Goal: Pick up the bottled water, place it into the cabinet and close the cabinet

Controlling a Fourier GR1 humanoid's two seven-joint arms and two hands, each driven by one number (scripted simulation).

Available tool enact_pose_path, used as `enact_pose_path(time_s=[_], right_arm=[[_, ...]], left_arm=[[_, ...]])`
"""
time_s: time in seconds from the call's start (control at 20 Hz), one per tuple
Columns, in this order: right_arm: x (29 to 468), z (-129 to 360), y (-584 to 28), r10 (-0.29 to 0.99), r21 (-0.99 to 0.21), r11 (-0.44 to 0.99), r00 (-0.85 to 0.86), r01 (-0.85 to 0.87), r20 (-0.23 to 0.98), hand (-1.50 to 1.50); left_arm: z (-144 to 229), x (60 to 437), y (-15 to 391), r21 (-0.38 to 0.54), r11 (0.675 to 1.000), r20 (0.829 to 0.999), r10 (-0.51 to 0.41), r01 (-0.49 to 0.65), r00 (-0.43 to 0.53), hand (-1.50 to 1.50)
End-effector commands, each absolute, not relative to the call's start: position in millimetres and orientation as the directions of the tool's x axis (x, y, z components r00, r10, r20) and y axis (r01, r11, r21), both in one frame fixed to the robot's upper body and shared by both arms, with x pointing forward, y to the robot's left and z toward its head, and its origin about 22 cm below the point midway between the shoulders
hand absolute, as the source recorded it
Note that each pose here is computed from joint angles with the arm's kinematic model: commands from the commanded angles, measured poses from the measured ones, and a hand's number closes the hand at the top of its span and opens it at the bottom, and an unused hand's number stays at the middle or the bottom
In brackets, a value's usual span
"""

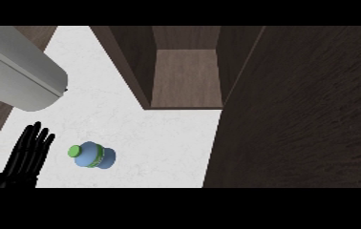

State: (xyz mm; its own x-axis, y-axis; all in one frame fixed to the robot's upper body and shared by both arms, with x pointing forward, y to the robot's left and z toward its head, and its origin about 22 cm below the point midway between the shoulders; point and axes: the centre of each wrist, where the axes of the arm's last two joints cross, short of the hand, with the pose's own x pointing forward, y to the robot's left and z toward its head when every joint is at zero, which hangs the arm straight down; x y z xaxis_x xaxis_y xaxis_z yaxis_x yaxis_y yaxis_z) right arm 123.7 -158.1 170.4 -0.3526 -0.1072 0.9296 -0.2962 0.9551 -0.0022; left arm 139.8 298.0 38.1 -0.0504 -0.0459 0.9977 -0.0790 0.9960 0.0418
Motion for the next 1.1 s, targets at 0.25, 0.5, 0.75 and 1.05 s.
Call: enact_pose_path(time_s=[0.25,0.5,0.75,1.05], right_arm=[[111,186,-172,-0.031,-0.061,0.974,-0.397,-0.216,0.917,-1.5],[106,177,-163,-0.033,-0.064,0.972,-0.4,-0.226,0.916,-1.5],[98,189,-171,-0.035,-0.066,0.973,-0.422,-0.222,0.906,-1.5],[94,187,-170,-0.034,-0.058,0.974,-0.399,-0.217,0.916,-1.5]], left_arm=[[-27,152,323,0.013,0.997,1.0,-0.011,-0.079,0.027,-1.5],[-66,152,325,0.009,0.998,0.999,-0.006,-0.063,0.047,-1.5],[-89,152,342,0.025,0.998,0.999,-0.022,-0.061,0.049,-1.5],[-111,174,339,-0.042,0.995,0.998,0.045,-0.091,0.039,-1.5]])
